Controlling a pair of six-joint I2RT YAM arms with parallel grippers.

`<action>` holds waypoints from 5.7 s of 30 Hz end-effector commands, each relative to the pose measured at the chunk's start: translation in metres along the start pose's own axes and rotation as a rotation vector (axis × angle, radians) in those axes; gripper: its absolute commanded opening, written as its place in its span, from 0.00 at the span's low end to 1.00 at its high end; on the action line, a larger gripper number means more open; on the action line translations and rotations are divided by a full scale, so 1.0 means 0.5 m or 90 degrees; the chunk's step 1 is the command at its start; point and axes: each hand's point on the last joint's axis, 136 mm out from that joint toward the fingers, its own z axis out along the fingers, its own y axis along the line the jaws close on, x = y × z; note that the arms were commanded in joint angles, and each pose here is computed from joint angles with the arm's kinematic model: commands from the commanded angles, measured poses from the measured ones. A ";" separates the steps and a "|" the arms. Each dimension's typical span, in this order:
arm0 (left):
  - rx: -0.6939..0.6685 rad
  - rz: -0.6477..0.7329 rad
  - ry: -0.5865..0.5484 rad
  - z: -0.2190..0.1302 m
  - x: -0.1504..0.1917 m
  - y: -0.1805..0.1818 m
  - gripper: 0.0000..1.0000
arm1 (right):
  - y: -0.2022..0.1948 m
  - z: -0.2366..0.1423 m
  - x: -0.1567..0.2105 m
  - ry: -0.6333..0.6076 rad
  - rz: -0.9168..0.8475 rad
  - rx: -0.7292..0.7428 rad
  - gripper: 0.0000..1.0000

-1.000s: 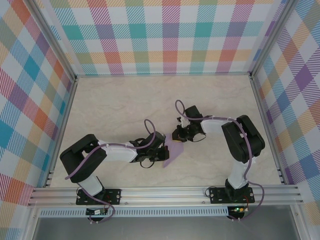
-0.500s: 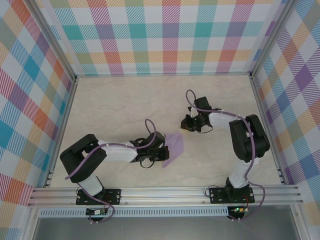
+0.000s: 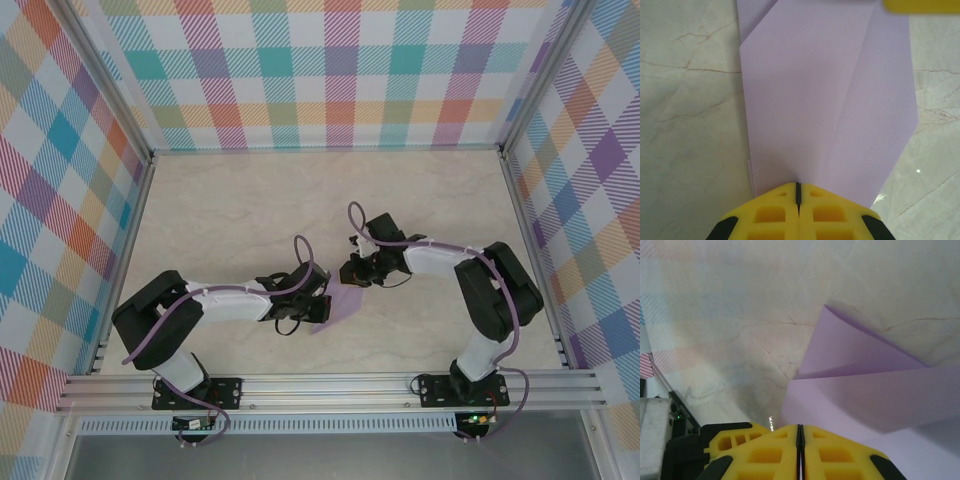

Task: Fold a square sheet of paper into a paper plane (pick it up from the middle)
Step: Fourth fold the wing at the center of the table.

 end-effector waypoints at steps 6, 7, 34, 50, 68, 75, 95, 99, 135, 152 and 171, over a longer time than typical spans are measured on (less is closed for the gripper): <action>-0.081 -0.024 0.066 0.006 0.052 0.074 0.00 | -0.004 0.043 0.016 0.048 -0.003 -0.022 0.10; -0.081 -0.027 0.068 0.007 0.053 0.074 0.00 | -0.013 0.046 0.017 0.048 -0.007 -0.010 0.09; -0.059 -0.052 0.041 0.001 0.040 0.068 0.00 | 0.012 -0.031 -0.023 -0.048 0.047 -0.015 0.08; -0.022 -0.063 0.028 -0.004 0.020 0.039 0.00 | -0.029 0.058 0.034 0.030 0.086 -0.007 0.07; 0.100 -0.297 -0.037 -0.040 -0.040 -0.034 0.10 | -0.117 0.071 0.064 0.043 0.123 0.108 0.06; 0.101 -0.335 -0.005 -0.042 0.005 -0.015 0.12 | -0.123 0.075 0.069 0.050 0.128 0.112 0.06; 0.047 -0.348 0.049 -0.017 0.065 0.027 0.16 | -0.136 0.084 0.077 0.067 0.138 0.122 0.06; 0.035 -0.351 0.060 -0.010 0.075 0.035 0.16 | -0.137 0.084 0.078 0.067 0.138 0.124 0.06; 0.018 -0.332 0.102 -0.023 0.143 0.037 0.20 | -0.145 0.088 0.085 0.075 0.143 0.128 0.06; -0.042 -0.343 0.136 -0.053 0.235 0.091 0.17 | -0.157 0.089 0.089 0.077 0.151 0.144 0.05; 0.146 -0.256 -0.065 -0.094 0.004 -0.058 0.02 | -0.108 0.065 0.066 0.059 0.127 0.109 0.05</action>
